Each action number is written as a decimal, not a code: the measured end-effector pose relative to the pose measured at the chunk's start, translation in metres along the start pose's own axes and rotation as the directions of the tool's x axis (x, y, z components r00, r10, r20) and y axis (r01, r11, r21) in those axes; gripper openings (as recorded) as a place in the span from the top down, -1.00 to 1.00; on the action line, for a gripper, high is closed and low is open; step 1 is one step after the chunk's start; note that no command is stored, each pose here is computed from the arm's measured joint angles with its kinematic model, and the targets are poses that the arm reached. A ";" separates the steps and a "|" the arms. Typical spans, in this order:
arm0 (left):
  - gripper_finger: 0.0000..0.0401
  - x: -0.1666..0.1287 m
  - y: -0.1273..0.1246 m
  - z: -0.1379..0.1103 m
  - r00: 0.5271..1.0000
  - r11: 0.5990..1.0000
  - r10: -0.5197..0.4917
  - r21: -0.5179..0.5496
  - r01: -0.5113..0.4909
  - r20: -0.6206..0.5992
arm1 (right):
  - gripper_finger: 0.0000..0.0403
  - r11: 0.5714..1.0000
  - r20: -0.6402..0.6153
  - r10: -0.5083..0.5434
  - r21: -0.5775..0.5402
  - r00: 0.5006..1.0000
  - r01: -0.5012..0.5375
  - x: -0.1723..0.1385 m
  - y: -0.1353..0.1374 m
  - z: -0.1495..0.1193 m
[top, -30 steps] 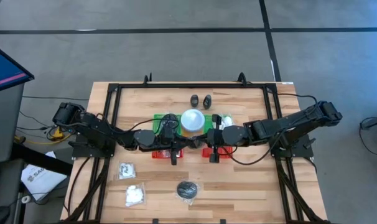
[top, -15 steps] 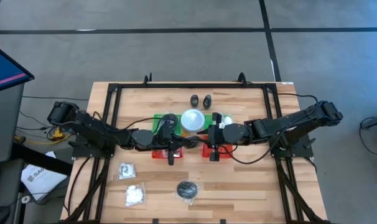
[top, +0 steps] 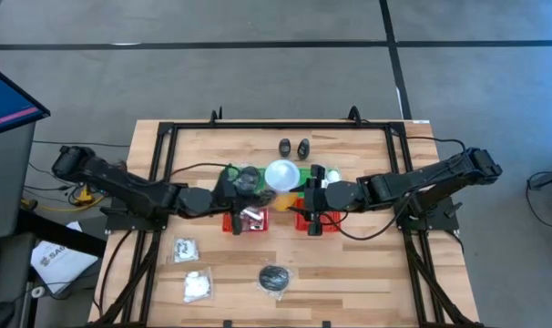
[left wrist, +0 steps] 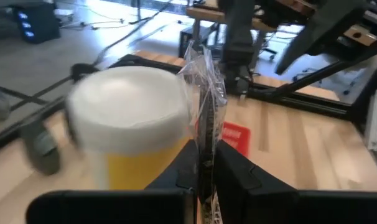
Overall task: Pick & Place Travel size toiletries
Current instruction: Put the right hairbrush into the left green basket, then put the hairbrush into the left green basket
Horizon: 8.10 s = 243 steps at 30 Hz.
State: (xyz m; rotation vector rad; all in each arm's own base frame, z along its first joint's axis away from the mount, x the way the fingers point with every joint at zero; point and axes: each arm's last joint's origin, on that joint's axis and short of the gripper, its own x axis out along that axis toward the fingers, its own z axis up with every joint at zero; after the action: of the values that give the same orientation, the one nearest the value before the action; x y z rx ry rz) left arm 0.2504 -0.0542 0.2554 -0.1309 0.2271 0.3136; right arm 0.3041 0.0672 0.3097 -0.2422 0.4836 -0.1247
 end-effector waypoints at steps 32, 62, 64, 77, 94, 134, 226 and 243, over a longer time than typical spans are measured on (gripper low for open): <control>0.89 0.004 0.066 -0.041 0.886 0.917 0.399 0.091 -0.388 -0.237 | 0.11 1.000 -0.020 0.001 0.003 1.000 -0.001 0.000 0.000 -0.002; 0.89 0.007 0.115 -0.087 0.966 0.977 0.193 -0.051 -0.205 -0.172 | 0.13 1.000 -0.023 0.000 0.002 1.000 0.000 0.000 0.000 -0.003; 0.89 0.008 0.115 -0.087 0.967 0.980 0.180 -0.052 -0.192 -0.179 | 0.13 1.000 -0.023 0.000 0.002 1.000 0.000 0.000 0.000 -0.002; 0.78 0.018 0.114 -0.098 0.964 0.981 0.160 -0.073 -0.179 -0.211 | 0.13 1.000 -0.023 0.001 0.003 1.000 -0.001 0.000 0.000 -0.003; 0.26 0.018 0.116 -0.096 0.957 0.968 0.229 -0.066 -0.244 -0.175 | 0.13 1.000 -0.025 0.001 0.001 1.000 -0.001 0.000 0.000 -0.003; -0.08 -0.015 0.048 -0.079 0.985 0.985 -0.161 -0.073 0.156 -0.066 | 0.13 0.959 -0.246 0.278 0.130 0.928 -0.253 0.035 0.066 -0.040; 0.03 -0.034 0.014 -0.078 0.937 0.925 -0.349 -0.165 0.343 -0.004 | 0.52 0.854 -0.337 0.380 0.487 0.861 -0.186 0.106 0.179 -0.130; 0.03 -0.034 0.014 -0.078 0.937 0.924 -0.349 -0.168 0.343 -0.004 | 0.99 0.863 -0.341 0.381 0.465 0.859 -0.198 0.108 0.178 -0.131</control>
State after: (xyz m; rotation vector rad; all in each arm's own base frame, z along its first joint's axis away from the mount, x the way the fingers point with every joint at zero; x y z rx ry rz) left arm 0.1993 -0.0638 0.1871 -0.3365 0.2074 -0.0242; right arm 0.3474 0.1932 0.1036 0.2937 0.9093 0.0284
